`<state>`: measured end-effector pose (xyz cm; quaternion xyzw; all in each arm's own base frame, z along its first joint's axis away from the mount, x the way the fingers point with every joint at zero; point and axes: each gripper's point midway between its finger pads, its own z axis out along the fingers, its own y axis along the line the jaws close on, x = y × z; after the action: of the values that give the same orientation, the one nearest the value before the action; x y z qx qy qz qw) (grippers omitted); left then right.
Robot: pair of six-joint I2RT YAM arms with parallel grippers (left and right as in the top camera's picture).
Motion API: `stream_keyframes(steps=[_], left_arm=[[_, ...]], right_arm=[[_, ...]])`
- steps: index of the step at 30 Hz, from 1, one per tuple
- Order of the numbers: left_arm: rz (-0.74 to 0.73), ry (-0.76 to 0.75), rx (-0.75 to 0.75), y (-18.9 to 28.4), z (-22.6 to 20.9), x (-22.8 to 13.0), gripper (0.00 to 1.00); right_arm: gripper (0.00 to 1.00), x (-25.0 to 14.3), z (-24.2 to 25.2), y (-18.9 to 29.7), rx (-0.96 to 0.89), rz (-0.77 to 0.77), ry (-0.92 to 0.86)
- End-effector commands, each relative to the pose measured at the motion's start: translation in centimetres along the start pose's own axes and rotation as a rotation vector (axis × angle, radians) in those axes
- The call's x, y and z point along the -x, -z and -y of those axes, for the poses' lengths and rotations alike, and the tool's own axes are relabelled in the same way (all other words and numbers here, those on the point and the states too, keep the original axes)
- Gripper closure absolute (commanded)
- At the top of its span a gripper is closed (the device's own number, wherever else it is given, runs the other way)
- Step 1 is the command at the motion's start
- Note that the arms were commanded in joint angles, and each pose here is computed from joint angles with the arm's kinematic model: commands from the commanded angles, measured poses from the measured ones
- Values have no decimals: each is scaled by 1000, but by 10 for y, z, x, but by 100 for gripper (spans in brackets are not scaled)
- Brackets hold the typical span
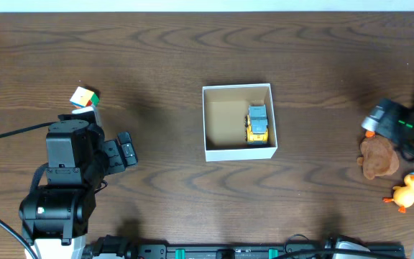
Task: Pack container
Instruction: 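Move the right gripper to the brown plush hamster and grasp it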
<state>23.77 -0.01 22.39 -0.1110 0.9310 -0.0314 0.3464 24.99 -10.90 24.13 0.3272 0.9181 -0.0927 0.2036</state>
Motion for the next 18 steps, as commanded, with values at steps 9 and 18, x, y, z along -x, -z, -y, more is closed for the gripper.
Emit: stream_keyframes(steps=[9,18], left_arm=[[16,5,2,4,0,5,2],[17,5,2,4,0,6,2]], right_arm=[[1,-32,49,-90,-11,-204,102],[1,-28,37,-157,22,-215,172]])
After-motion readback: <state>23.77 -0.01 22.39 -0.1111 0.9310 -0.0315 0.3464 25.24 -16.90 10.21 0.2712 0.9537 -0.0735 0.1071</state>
